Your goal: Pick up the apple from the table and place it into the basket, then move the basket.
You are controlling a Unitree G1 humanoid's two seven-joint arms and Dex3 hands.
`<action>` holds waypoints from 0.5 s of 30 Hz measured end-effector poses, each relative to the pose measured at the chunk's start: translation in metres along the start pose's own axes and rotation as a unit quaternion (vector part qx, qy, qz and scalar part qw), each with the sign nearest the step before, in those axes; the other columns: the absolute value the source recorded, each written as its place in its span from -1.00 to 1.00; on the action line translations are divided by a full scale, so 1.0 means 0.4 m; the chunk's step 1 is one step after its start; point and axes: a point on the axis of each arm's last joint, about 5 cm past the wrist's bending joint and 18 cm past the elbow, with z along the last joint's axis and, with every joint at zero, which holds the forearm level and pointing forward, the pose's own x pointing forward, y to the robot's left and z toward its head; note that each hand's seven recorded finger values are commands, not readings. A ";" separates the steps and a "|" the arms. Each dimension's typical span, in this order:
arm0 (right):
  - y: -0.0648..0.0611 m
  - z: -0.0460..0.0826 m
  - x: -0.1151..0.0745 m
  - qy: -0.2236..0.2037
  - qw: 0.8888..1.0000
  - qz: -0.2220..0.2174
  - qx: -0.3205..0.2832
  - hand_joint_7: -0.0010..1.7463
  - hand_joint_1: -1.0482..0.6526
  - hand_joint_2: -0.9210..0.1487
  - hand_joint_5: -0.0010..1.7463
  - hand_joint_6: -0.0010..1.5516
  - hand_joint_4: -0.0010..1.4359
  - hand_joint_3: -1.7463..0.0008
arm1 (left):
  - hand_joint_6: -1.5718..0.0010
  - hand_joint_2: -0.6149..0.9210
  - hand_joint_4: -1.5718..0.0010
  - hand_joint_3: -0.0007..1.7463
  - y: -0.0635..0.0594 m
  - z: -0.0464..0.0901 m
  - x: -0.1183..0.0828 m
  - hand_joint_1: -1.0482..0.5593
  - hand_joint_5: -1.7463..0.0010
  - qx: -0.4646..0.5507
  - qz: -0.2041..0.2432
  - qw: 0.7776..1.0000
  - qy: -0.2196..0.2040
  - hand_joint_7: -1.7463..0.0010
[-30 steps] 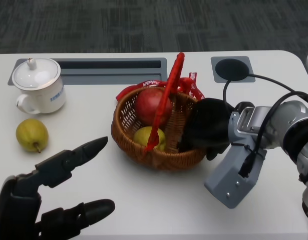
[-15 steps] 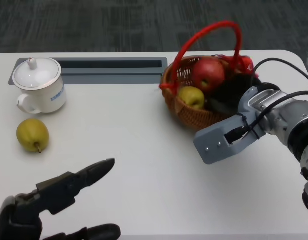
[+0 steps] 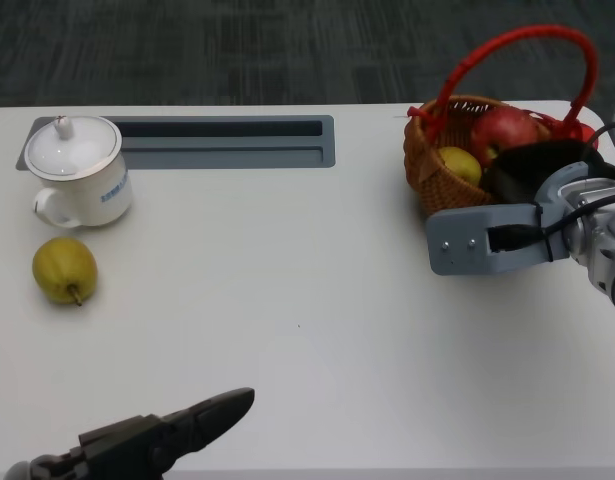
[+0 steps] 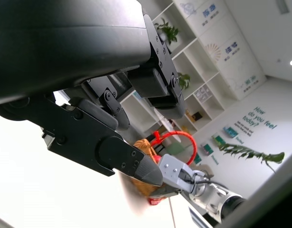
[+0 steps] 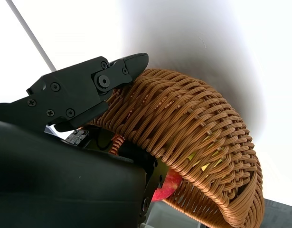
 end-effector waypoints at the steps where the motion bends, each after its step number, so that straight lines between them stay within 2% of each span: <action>1: 0.003 -0.003 -0.001 0.002 1.000 0.001 0.002 -1.00 -0.08 -0.89 -0.99 0.10 0.41 0.99 | -0.06 0.73 -0.21 -1.00 0.000 0.000 0.000 -0.26 0.99 0.000 -0.003 1.000 0.002 0.99; 5: 0.021 -0.013 -0.005 0.001 1.000 0.003 0.018 -1.00 -0.31 -0.80 -1.00 -0.27 -0.14 1.00 | -0.07 0.73 -0.22 -1.00 0.003 -0.002 0.014 -0.28 0.98 0.002 -0.020 1.000 -0.004 0.99; 7: 0.027 -0.017 -0.007 -0.002 1.000 0.002 0.022 -1.00 -0.40 -0.76 -1.00 -0.40 -0.32 1.00 | -0.07 0.73 -0.23 -1.00 0.005 -0.005 0.027 -0.28 0.98 0.004 -0.029 0.999 -0.015 0.99; 15: 0.024 -0.019 -0.008 -0.022 0.999 0.001 0.043 -1.00 -0.65 -0.73 -1.00 -0.58 -0.57 1.00 | -0.08 0.75 -0.23 -0.99 0.008 -0.012 0.072 -0.31 0.99 0.013 -0.046 0.996 -0.069 0.99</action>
